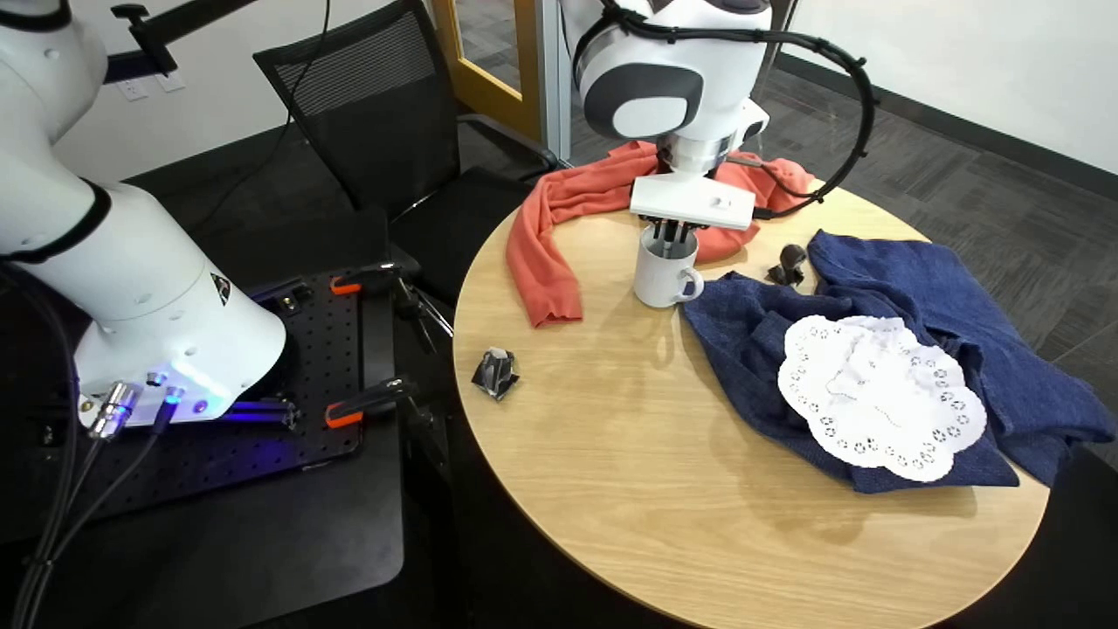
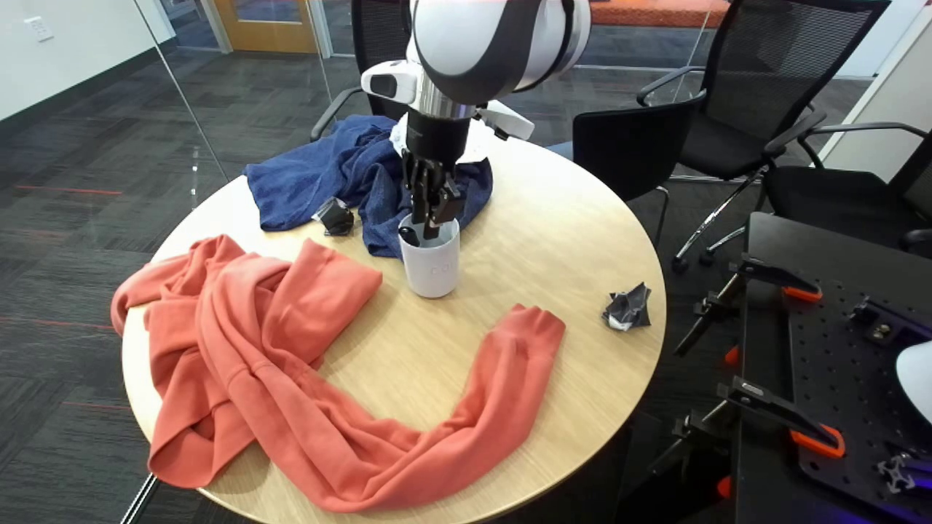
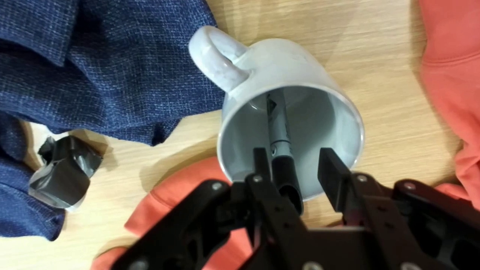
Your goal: Remove the marker from the mug and put it on the table.
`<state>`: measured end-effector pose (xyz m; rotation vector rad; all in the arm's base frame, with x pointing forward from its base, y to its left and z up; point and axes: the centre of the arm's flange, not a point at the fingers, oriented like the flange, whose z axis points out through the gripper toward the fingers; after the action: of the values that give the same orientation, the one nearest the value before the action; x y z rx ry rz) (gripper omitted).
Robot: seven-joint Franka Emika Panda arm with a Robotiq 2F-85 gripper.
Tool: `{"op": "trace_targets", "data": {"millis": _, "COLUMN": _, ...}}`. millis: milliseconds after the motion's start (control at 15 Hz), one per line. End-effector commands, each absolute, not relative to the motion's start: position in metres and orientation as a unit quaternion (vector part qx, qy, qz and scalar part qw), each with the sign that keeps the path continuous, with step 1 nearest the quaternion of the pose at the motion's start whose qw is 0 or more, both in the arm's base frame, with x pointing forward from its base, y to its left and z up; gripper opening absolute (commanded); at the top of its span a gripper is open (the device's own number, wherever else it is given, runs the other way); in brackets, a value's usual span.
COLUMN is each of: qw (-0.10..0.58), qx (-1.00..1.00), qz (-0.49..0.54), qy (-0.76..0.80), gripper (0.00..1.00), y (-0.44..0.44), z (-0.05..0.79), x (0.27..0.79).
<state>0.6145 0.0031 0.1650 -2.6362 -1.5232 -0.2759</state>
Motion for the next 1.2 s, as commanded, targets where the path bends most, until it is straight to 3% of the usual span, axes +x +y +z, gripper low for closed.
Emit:
{"op": "trace_targets", "data": {"millis": 0, "qw": 0.037, "qx": -0.862, "qz": -0.098, "qy": -0.496, "gripper": 0.44, "y": 0.006, "z": 0.164, "x": 0.624}}
{"op": "trace_targets", "data": {"millis": 333, "qw": 0.042, "qx": -0.860, "qz": -0.102, "qy": -0.498, "gripper": 0.42, "y": 0.011, "z": 0.163, "x": 0.628}}
{"op": "trace_targets", "data": {"millis": 600, "qw": 0.046, "qx": -0.858, "qz": -0.103, "qy": -0.501, "gripper": 0.30, "y": 0.015, "z": 0.161, "x": 0.630}}
{"op": "trace_targets", "data": {"millis": 667, "qw": 0.047, "qx": -0.858, "qz": -0.103, "qy": -0.501, "gripper": 0.20, "y": 0.016, "z": 0.161, "x": 0.630}}
{"op": "trace_targets", "data": {"millis": 733, "qw": 0.047, "qx": -0.857, "qz": -0.103, "qy": -0.502, "gripper": 0.04, "y": 0.017, "z": 0.160, "x": 0.631}}
{"op": "trace_targets", "data": {"millis": 800, "qw": 0.047, "qx": -0.858, "qz": -0.103, "qy": -0.502, "gripper": 0.00, "y": 0.017, "z": 0.160, "x": 0.630}}
{"op": "trace_targets", "data": {"millis": 1133, "qw": 0.042, "qx": -0.861, "qz": -0.108, "qy": -0.494, "gripper": 0.05, "y": 0.014, "z": 0.170, "x": 0.622}}
